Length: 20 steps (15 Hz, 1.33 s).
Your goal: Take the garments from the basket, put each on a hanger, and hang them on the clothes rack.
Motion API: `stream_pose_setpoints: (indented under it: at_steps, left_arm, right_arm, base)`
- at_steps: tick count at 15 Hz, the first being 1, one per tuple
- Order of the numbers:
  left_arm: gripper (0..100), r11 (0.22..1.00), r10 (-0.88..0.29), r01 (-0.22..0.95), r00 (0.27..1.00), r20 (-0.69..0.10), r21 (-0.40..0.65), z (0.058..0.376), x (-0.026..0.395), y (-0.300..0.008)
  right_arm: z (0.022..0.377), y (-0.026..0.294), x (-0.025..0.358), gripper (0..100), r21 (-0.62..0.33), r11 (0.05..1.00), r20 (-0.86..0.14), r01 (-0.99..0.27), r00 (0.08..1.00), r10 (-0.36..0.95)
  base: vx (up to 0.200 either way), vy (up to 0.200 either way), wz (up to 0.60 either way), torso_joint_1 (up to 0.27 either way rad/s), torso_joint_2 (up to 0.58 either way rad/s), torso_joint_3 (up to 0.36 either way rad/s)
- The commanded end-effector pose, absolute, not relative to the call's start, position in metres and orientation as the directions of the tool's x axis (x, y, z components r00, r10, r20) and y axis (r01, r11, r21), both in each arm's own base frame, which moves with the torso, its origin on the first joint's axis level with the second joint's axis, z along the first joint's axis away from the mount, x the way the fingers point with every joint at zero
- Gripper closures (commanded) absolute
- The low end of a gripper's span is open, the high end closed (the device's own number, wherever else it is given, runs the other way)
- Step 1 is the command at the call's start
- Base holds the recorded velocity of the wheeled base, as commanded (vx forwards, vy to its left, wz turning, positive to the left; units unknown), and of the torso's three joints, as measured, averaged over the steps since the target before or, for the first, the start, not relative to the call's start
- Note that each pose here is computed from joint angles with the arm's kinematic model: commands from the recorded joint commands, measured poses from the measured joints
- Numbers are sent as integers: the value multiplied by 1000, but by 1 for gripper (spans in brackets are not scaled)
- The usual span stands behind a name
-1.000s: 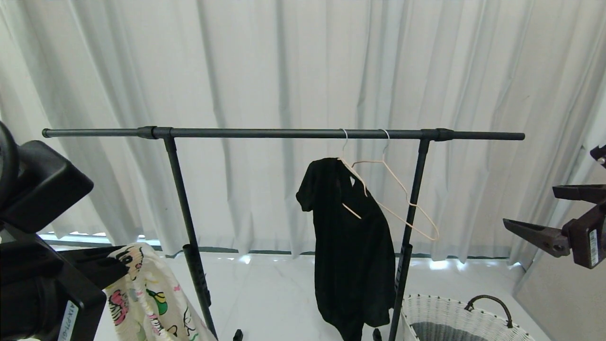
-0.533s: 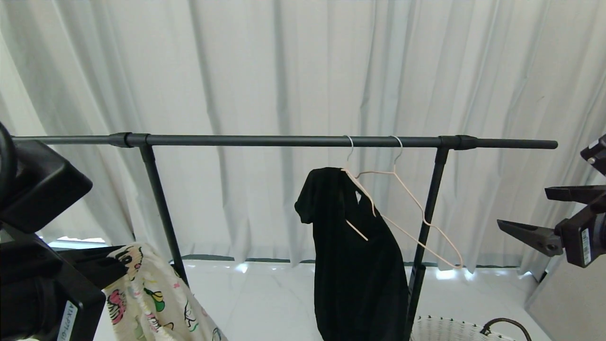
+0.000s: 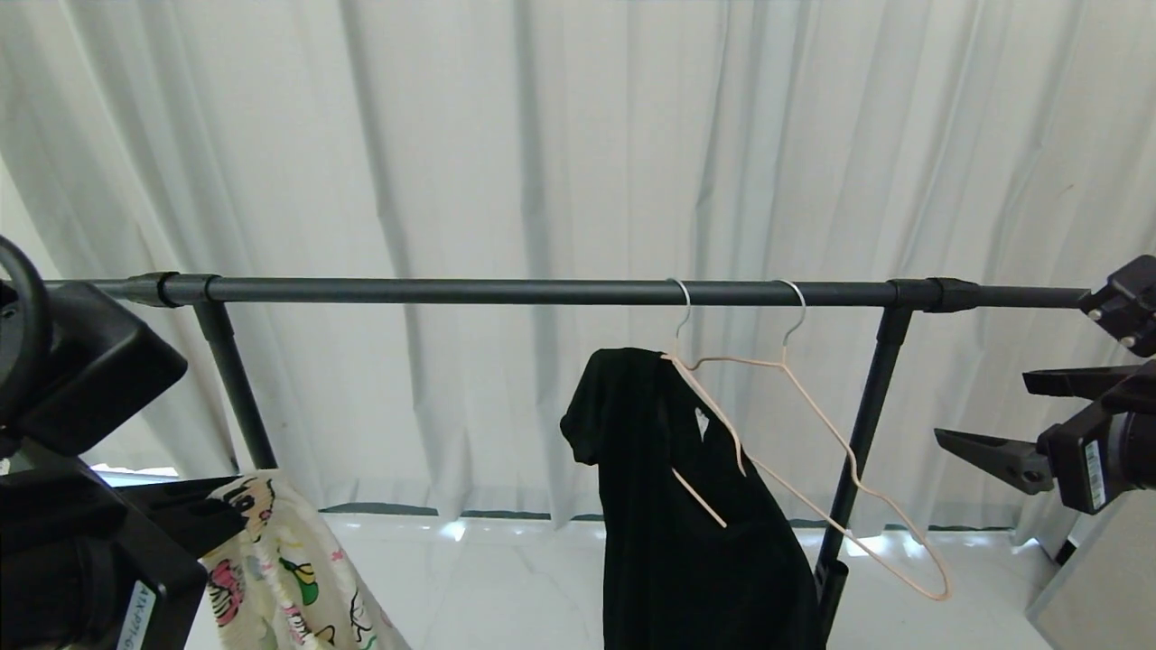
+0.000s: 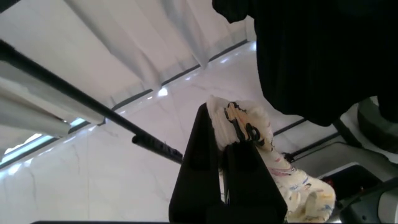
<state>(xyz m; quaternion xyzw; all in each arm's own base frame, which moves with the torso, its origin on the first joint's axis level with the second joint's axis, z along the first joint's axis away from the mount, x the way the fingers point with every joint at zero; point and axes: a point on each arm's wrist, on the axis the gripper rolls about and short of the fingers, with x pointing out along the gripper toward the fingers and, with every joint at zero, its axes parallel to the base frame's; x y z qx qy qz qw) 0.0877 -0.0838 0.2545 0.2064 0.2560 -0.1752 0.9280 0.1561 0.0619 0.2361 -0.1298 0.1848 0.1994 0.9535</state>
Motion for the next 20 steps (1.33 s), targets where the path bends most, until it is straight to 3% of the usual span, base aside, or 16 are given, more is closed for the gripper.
stream_pose_setpoints:
  at_steps: [1,5,12,20]
  left_arm:
    - [100,853,-219,431,807,-548,294,254,88,-84]
    - [100,857,-219,426,812,-541,292,255,88,-84]
    - [100,871,-240,410,835,-495,270,249,88,-83]
    - [100,884,-264,399,857,-443,243,251,90,-85]
  right_arm:
    - [230,65,163,0,-166,880,-434,-445,834,340]
    - [218,72,177,0,-144,864,-494,-482,792,359]
    - [182,88,212,0,23,859,-623,-511,665,413]
    - [152,103,256,0,80,839,-641,-539,616,457]
  base:
    - [0,0,0,0,0,0]
    - [0,0,0,0,0,0]
    - [0,0,0,0,0,0]
    - [0,0,0,0,0,0]
